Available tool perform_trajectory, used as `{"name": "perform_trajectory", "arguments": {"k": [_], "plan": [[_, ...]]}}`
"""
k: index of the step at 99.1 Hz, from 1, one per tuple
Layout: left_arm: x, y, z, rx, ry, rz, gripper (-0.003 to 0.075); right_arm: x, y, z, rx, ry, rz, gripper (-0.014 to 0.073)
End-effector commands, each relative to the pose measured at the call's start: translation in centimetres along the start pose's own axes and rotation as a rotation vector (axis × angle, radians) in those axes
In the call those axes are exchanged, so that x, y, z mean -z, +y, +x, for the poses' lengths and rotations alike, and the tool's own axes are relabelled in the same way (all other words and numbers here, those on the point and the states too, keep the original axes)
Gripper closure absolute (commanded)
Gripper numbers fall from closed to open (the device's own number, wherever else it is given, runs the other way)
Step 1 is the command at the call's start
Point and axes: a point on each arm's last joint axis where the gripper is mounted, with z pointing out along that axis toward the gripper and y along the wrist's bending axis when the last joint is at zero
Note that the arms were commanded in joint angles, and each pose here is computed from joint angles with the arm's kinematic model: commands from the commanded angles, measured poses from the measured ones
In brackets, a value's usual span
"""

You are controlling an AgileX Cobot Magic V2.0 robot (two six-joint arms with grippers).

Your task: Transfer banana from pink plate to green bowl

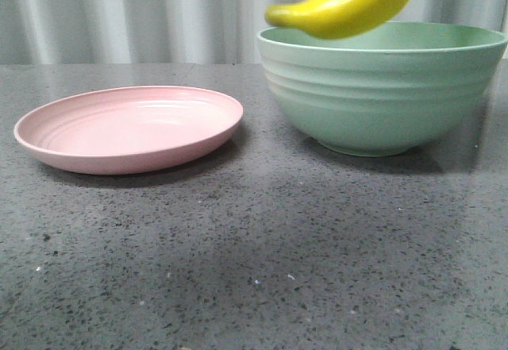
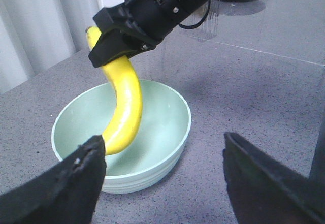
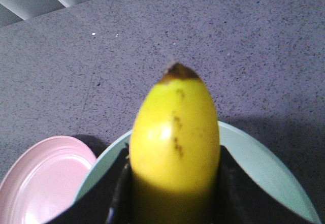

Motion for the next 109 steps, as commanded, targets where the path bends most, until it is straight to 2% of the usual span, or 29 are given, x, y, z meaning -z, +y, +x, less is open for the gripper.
{"name": "perform_trajectory", "arguments": {"k": [1, 17, 35, 45, 71, 92, 99, 109], "plan": [[1.1, 0.0, -2.1, 0.014, -0.134, 0.002, 0.0261, 1.1, 0.5, -1.8, 0.028, -0.123, -0.005, 0.0552], [1.1, 0.0, -2.1, 0.014, -0.133, 0.002, 0.0261, -0.3, -0.2, -1.4, 0.054, -0.081, 0.03, 0.0509], [1.0, 0.0, -2.1, 0.017, -0.131, 0.003, 0.0261, -1.0, -0.5, -1.0, 0.054, -0.033, 0.038, 0.0252], [1.0, 0.0, -2.1, 0.017, -0.131, 0.003, 0.0261, -1.0, -0.5, -0.9, 0.053, -0.03, 0.038, 0.0207], [1.0, 0.0, -2.1, 0.017, -0.131, 0.003, 0.0261, -1.0, -0.5, -0.7, 0.053, 0.001, 0.039, 0.0207], [1.0, -0.1, -1.8, 0.016, -0.097, 0.004, 0.0273, 1.0, 0.1, -0.9, 0.072, -0.023, 0.028, 0.0218], [1.0, -0.1, -1.6, 0.02, -0.077, 0.007, 0.033, 1.9, 0.3, -1.0, 0.095, -0.03, 0.035, 0.0295], [1.1, -0.1, -1.5, 0.027, -0.065, 0.011, 0.0486, 3.3, 0.6, -0.9, 0.117, -0.036, 0.037, 0.0486]]}}
